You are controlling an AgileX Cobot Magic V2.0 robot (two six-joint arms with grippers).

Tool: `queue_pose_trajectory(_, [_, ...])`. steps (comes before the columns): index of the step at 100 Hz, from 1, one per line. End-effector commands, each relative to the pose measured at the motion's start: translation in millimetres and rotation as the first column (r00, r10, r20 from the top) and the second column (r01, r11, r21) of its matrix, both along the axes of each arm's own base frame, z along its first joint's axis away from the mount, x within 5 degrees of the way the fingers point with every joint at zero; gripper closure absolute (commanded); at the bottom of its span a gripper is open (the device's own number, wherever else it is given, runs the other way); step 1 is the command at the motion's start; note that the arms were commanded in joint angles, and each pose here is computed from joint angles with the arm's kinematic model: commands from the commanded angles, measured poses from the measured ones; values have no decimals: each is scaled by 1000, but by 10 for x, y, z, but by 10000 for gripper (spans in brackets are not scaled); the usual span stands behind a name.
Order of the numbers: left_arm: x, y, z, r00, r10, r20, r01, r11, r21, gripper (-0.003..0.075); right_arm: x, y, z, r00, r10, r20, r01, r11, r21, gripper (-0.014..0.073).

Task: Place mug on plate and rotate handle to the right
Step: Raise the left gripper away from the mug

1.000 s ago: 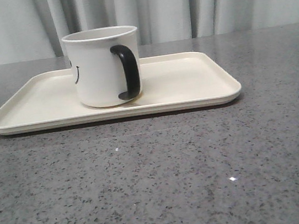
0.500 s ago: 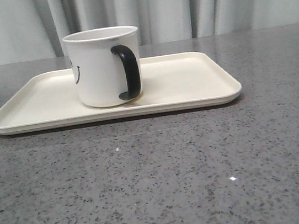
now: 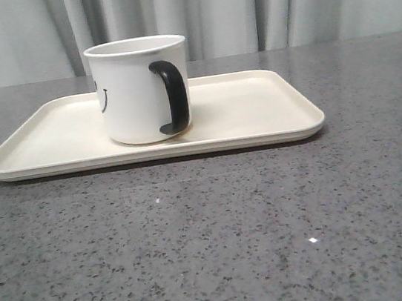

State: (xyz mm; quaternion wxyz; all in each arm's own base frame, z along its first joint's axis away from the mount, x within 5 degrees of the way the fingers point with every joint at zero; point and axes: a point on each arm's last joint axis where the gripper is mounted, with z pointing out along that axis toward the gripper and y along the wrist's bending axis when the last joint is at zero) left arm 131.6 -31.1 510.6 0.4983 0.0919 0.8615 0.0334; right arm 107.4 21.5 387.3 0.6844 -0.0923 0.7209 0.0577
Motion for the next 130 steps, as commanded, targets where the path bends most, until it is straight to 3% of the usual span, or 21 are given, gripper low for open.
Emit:
queue_pose_trajectory(1, [-111,100,-102,999,51,18,-51,999,0,731,1,-23,159,995,-24,95,24,1000,4,45])
queue_pose_trajectory(18, [-205,210,-528,989,143,-42,-142,990,18,740,0,-20,146,996,-21,82,21,1000,1,45])
queue_pose_trajectory(32, [-272,249,-775,985,148,-86,-144,988,50,740,-1,-21,148,996,-20,83,22,999,-23,45])
queue_pose_trajectory(46, [-348,291,-897,982,172,-71,-173,985,-1,740,-5,-22,283,991,-16,129,28,995,-91,45])
queue_pose_trajectory(92, [-436,334,-925,985,166,-39,-167,986,-28,740,554,132,1133,997,69,34,-65,991,-113,45])
queue_pose_trajectory(112, [-437,333,-927,985,166,-41,-167,985,-29,740,948,450,1237,971,224,-87,-234,965,-122,45])
queue_pose_trajectory(130, [-439,334,-930,985,167,-45,-168,985,-29,740,1268,863,1163,920,354,-167,-380,909,-170,45])
